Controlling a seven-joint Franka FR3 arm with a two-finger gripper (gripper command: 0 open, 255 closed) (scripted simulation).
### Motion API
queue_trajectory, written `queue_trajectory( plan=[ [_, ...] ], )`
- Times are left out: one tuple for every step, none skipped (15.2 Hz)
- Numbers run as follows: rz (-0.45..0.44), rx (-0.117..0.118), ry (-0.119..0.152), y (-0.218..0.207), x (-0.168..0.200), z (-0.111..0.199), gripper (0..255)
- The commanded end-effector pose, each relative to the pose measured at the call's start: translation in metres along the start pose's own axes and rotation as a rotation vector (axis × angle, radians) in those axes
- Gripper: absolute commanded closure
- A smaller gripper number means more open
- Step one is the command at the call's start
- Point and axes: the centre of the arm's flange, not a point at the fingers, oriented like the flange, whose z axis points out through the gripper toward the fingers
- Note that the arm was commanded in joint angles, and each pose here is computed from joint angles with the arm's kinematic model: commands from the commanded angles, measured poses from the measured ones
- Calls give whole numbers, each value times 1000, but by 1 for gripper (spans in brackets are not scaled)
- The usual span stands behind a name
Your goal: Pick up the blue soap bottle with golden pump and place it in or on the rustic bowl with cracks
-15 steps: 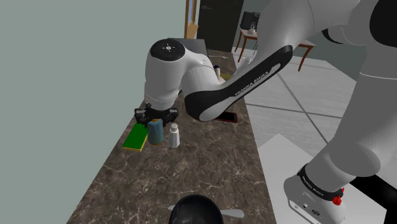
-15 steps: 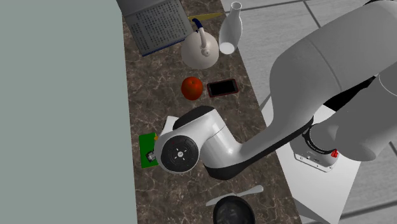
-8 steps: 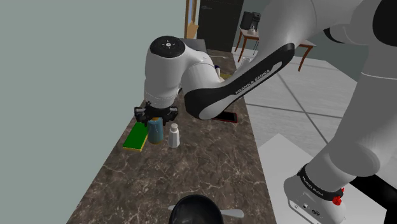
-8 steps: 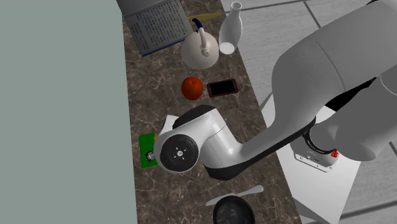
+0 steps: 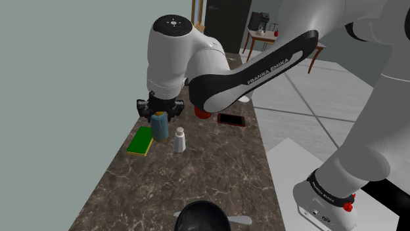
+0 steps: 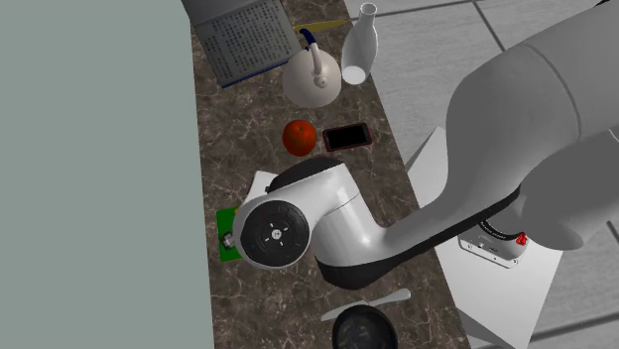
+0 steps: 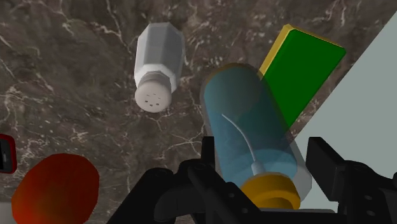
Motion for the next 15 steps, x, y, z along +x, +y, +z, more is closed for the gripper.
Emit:
queue_trajectory(
  plan=[
    [0, 0, 0, -1, 3, -10, 255],
    [0, 0, 0, -1, 5, -15, 255],
    [0, 0, 0, -2, 7, -20, 255],
    [0, 0, 0, -2, 9, -25, 255],
    [0, 0, 0, -3, 10, -30, 255],
    [0, 0, 0, -3, 12, -35, 255],
    [0, 0, 0, -4, 14, -40, 255],
    [0, 0, 0, -4, 16, -45, 255],
    [0, 0, 0, -5, 17, -50, 255],
    [0, 0, 0, -5, 19, -55, 255],
    [0, 0, 0, -6, 21, -60, 255],
    [0, 0, 0, -6, 23, -65, 255],
    [0, 0, 0, -7, 24, -70, 255],
    [0, 0, 0, -8, 26, -75, 255],
    [0, 0, 0, -8, 28, -80, 255]
  ],
)
